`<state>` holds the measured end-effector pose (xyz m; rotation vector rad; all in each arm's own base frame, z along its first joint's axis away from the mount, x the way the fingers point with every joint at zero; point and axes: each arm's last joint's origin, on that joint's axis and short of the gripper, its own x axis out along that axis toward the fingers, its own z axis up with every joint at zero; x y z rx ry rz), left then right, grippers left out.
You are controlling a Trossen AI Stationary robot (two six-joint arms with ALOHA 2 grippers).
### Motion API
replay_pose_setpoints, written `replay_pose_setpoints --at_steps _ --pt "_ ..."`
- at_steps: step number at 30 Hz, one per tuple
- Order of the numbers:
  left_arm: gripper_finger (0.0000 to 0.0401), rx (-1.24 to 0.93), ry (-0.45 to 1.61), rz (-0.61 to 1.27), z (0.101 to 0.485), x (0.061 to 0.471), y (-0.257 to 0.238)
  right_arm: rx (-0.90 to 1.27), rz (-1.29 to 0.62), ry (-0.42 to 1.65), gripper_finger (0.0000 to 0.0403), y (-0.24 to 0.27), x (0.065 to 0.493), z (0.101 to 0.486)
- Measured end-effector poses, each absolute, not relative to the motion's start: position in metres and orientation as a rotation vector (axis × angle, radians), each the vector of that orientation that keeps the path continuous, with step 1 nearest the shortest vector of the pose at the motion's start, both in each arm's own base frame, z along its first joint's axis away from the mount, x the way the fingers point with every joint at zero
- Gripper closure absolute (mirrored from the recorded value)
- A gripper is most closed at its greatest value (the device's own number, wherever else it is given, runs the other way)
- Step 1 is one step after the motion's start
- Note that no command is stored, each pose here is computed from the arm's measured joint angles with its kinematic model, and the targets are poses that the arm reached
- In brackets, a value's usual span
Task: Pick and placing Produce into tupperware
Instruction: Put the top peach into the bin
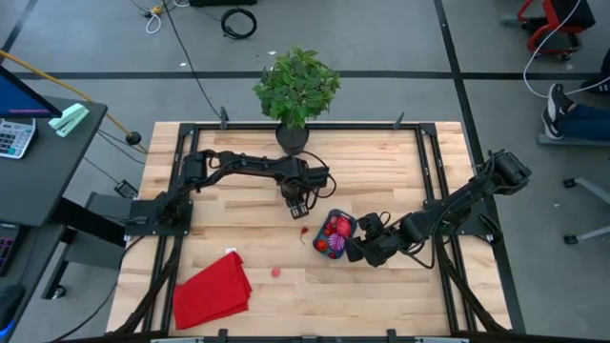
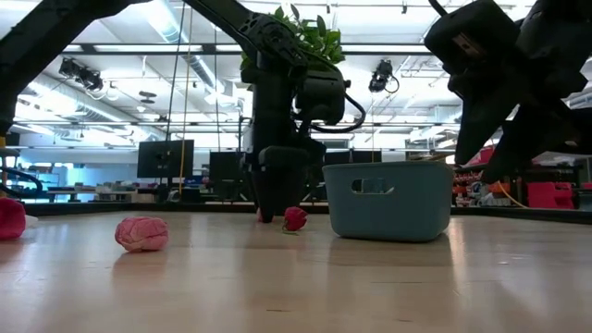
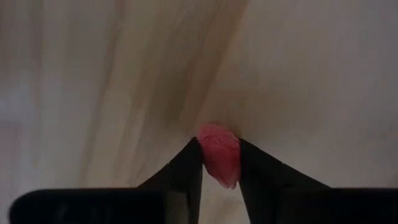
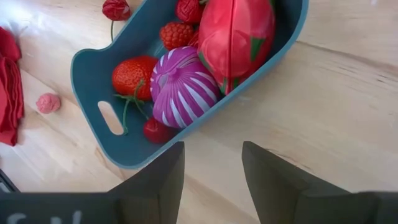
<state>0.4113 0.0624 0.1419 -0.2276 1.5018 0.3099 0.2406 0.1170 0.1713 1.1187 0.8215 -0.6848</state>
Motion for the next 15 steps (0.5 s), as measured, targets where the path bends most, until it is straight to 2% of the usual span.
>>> replay_pose_setpoints --at_steps 6,15 --pt "0.0329 -0.286 1.455 0.191 0.167 0.427 0.045 1.105 -0.677 0.826 0.0233 0.117 0.241 0.171" --pt "0.0319 -0.251 1.253 0.027 0.226 0.455 -0.008 1.1 -0.675 0.827 0.0233 0.117 0.241 0.171"
